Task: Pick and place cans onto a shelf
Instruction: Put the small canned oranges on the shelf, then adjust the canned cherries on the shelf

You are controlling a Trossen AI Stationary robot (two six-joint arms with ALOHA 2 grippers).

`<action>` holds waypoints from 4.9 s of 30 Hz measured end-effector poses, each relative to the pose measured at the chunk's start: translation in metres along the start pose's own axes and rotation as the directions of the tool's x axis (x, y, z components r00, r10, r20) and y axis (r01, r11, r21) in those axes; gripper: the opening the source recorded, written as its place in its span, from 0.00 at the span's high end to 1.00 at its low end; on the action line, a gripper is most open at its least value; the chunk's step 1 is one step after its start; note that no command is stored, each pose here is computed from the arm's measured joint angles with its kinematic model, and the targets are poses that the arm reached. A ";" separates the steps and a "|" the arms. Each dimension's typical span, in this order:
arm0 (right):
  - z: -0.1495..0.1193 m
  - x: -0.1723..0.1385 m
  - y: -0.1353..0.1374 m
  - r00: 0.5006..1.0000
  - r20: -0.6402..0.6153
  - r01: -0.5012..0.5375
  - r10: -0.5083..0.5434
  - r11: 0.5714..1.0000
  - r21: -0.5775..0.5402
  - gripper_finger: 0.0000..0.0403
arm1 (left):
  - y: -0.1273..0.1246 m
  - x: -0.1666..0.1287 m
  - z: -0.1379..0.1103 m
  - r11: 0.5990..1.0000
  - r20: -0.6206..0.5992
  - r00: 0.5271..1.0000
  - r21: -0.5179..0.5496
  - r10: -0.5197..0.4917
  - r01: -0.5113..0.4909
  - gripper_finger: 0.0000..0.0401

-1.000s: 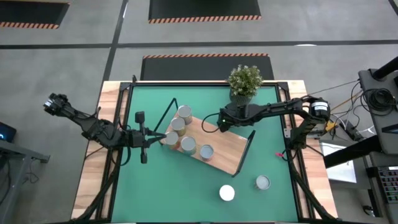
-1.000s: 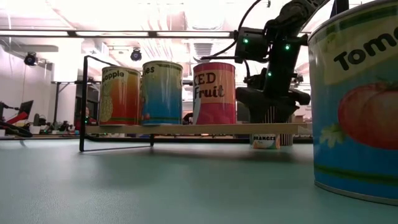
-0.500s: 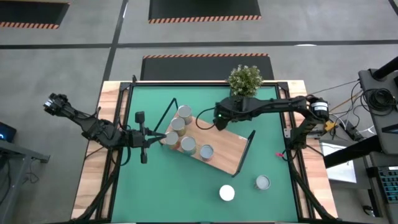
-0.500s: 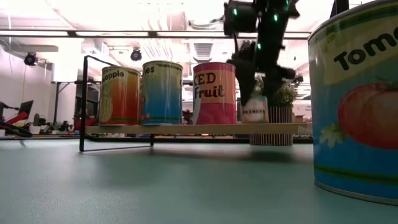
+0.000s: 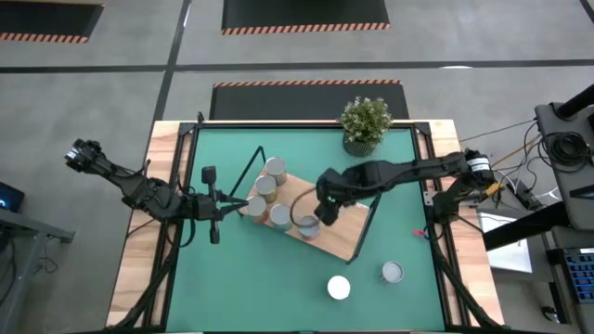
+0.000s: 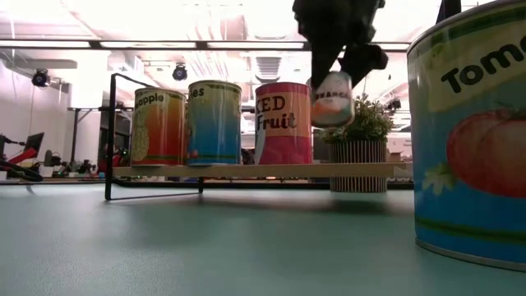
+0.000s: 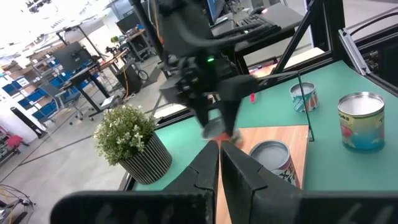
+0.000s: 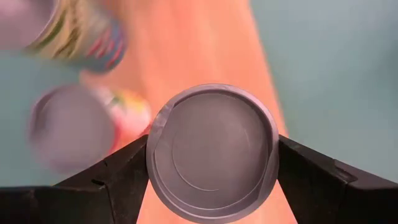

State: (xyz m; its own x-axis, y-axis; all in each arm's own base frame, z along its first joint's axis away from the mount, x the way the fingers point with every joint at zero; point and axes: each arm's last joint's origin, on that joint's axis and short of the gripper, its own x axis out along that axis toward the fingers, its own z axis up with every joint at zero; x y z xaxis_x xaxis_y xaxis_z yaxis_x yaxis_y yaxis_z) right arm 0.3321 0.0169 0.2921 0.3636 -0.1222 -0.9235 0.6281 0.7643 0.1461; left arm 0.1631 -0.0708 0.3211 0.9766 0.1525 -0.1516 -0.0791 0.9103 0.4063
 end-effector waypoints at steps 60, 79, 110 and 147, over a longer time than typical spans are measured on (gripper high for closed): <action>-0.074 0.032 0.063 0.987 -0.158 -0.016 -0.005 0.991 -0.134 0.20 | 0.000 0.000 0.002 0.999 0.018 1.000 -0.049 -0.009 0.010 1.00; -0.073 0.030 0.061 0.991 -0.137 -0.008 -0.013 0.989 -0.150 0.14 | 0.000 0.000 0.002 0.994 0.022 1.000 -0.106 -0.007 0.010 1.00; -0.060 -0.019 0.041 0.998 -0.003 -0.063 0.063 0.992 -0.106 0.18 | 0.000 0.000 0.001 0.996 0.020 1.000 -0.091 -0.007 0.009 1.00; -0.032 -0.039 0.117 0.914 0.191 -0.279 0.358 0.895 -0.347 0.53 | 0.001 0.000 0.004 0.998 0.026 1.000 -0.070 -0.003 0.005 1.00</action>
State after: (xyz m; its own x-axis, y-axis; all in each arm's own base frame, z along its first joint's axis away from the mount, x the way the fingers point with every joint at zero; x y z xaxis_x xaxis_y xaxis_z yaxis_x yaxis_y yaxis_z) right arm 0.3692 0.1314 0.3342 0.6886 0.0416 -0.7239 0.2223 0.9382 0.2653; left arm 0.1633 -0.0712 0.3252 0.9818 0.1394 -0.1293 -0.0878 0.9357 0.3417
